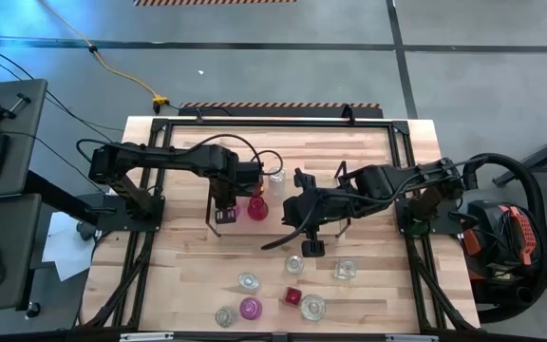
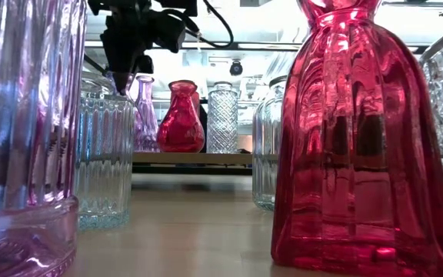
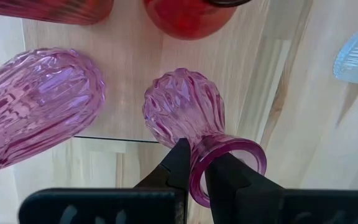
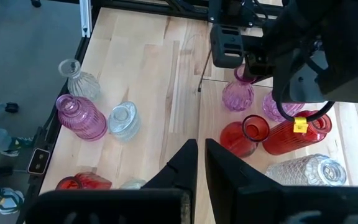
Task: Sort vases onto shelf
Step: Put the pink vase aligned with the other pink vase on the shelf
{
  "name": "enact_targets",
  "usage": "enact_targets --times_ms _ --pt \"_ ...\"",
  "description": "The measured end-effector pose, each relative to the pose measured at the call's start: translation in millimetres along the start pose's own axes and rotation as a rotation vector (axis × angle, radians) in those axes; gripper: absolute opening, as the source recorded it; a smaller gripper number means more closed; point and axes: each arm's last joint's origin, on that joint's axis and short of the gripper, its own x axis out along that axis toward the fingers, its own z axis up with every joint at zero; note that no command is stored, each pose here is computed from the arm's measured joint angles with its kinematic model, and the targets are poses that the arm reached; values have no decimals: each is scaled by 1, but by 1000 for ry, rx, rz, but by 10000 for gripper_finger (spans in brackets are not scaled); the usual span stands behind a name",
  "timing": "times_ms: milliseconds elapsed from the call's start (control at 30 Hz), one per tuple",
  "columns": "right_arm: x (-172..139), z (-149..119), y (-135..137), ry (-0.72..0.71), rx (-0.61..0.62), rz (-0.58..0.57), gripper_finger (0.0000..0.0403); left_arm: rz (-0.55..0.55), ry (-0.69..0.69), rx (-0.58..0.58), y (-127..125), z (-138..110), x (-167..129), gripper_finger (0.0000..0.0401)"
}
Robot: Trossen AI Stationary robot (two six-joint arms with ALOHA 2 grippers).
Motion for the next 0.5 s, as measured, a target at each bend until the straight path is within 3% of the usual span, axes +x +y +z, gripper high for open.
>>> enact_targets --times_ms 200,500 --pt "0 0 0 0 0 0 16 1 0 -11 0 0 0 28" --pt "0 0 0 0 0 0 16 14 1 -24 0 0 0 80"
